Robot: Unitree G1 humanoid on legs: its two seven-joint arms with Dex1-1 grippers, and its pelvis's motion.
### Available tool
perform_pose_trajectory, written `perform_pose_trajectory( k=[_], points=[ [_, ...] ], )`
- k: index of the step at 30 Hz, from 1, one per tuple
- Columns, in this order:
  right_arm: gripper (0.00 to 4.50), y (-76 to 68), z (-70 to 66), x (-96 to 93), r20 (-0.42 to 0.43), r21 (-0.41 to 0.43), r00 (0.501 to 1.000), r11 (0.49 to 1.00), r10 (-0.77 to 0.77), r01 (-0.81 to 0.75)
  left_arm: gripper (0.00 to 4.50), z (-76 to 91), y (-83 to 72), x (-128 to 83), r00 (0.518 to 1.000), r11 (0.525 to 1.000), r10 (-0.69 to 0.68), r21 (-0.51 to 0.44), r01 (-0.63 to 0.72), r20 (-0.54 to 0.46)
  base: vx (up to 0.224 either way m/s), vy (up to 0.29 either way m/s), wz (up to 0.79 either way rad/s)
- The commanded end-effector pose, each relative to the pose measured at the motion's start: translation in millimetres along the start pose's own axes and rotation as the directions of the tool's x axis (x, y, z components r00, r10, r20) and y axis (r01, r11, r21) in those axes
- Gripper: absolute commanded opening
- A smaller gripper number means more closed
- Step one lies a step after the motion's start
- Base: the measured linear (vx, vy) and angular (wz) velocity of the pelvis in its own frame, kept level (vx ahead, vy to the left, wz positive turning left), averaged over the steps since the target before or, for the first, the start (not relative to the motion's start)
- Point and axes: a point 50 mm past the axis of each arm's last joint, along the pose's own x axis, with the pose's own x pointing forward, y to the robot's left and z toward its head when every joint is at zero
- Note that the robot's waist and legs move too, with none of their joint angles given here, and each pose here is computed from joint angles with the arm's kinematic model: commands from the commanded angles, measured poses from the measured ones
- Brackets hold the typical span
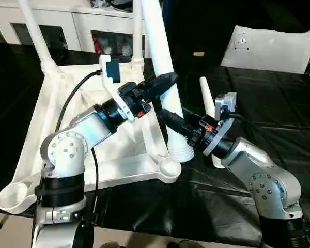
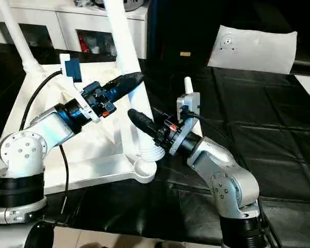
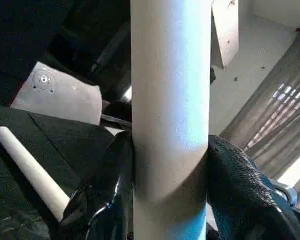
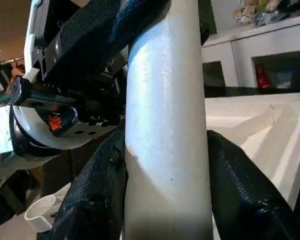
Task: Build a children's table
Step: Insert table leg to table base
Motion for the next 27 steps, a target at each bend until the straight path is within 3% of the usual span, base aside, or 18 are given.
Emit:
perform_pose_trajectory(
  k=[1, 12, 24, 25, 27],
  points=[
    [1.85, -5.3, -0.6, -2.1, -0.005, -0.013, 0.999, 0.999, -0.048, 0.048, 1.82, -2.9, -11.7, 9, 0.994, 0.995, -0.095, 0.0, 0.095, -0.044, 0.0, 0.0, 0.0],
    [1.85, -6.4, -3.0, -1.5, -0.008, -0.031, 0.996, 0.996, -0.086, 0.085, 1.82, 6.5, -3.3, 14, 0.999, 0.989, -0.007, 0.149, 0.013, -0.037, 0.0, 0.0, 0.0],
    [1.85, -11.0, -1.5, 6.4, -0.012, -0.025, 0.996, 0.996, -0.09, 0.089, 1.82, 14.8, 1.8, 15, 0.997, 0.948, 0.075, 0.311, -0.068, -0.009, 0.0, 0.0, 0.0],
    [2.4, -11.4, -1.0, 7.2, -0.013, -0.025, 0.996, 0.996, -0.088, 0.088, 1.82, 15.5, 1.7, 15, 0.997, 0.942, 0.078, 0.327, -0.072, -0.005, 0.0, 0.0, 0.0],
    [2.54, -11.7, -0.8, 7.9, -0.015, -0.028, 0.996, 0.996, -0.085, 0.085, 1.82, 16.6, 1.7, 16, 0.997, 0.939, 0.078, 0.337, -0.073, 0.0, 0.0, 0.0, 0.0]
  ],
)
